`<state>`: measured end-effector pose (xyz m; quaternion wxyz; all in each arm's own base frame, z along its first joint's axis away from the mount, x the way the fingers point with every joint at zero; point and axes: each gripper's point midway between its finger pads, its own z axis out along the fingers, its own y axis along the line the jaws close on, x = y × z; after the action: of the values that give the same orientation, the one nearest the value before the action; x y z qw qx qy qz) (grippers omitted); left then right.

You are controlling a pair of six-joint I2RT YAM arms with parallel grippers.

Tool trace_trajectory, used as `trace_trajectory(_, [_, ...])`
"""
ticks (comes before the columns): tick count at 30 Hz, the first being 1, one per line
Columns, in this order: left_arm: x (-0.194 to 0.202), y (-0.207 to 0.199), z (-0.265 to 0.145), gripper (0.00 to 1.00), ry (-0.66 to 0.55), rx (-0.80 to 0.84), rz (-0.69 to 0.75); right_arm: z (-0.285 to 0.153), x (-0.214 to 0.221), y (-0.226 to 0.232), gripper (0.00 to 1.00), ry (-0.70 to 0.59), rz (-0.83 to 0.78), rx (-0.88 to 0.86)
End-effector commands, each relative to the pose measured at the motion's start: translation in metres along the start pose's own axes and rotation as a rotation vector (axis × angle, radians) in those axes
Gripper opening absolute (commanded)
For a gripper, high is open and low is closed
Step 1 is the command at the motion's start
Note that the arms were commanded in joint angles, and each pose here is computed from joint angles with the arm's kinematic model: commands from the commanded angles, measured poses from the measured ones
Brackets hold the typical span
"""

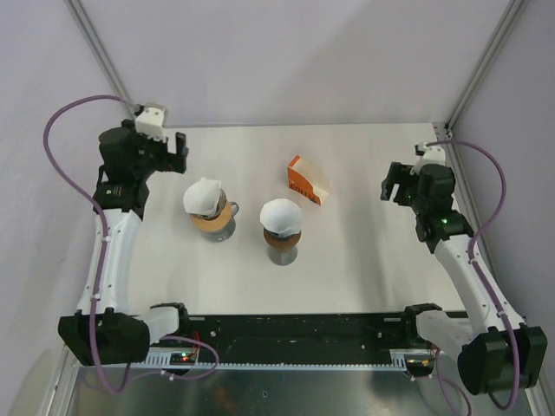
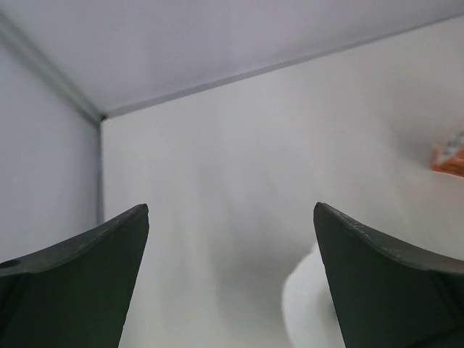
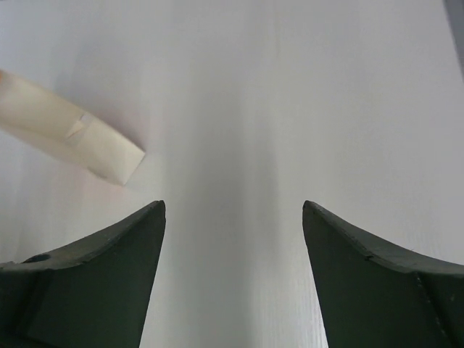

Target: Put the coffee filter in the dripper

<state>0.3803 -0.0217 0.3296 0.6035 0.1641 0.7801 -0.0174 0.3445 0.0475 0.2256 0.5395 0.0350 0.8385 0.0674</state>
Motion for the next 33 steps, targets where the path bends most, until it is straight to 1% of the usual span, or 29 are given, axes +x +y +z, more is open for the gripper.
trace_trajectory(1, [0.004, 0.051, -0.013, 1.0, -0.073, -0.244, -0.094, -0.003, -0.022, -0.025, 0.81, -0.172, 0.062, 0.085])
trace_trajectory(6, [0.054, 0.082, -0.024, 1.0, -0.017, -0.389, -0.105, 0.005, -0.001, -0.045, 0.81, -0.173, 0.068, 0.165])
trace_trajectory(11, [0.108, 0.116, -0.029, 1.0, 0.043, -0.468, -0.172, 0.011, 0.011, -0.051, 0.81, -0.198, 0.082, 0.185])
trace_trajectory(14, [0.133, 0.124, -0.029, 1.0, 0.071, -0.496, -0.204, 0.014, 0.018, -0.057, 0.8, -0.211, 0.1, 0.21])
trace_trajectory(17, [0.154, 0.122, -0.026, 1.0, 0.085, -0.508, -0.217, 0.016, 0.025, -0.063, 0.79, -0.212, 0.122, 0.24])
trace_trajectory(21, [0.176, 0.118, -0.026, 1.0, 0.076, -0.535, -0.236, 0.02, 0.036, -0.067, 0.78, -0.185, 0.14, 0.265])
trace_trajectory(26, [0.2, 0.103, -0.021, 1.0, 0.085, -0.503, -0.297, 0.023, 0.052, -0.07, 0.77, -0.163, 0.138, 0.273])
trace_trajectory(31, [0.212, 0.1, -0.018, 1.0, 0.089, -0.503, -0.316, 0.022, 0.064, -0.069, 0.77, -0.177, 0.142, 0.252])
trace_trajectory(33, [0.215, 0.094, -0.015, 1.0, 0.082, -0.474, -0.323, 0.021, 0.067, -0.07, 0.77, -0.187, 0.142, 0.248])
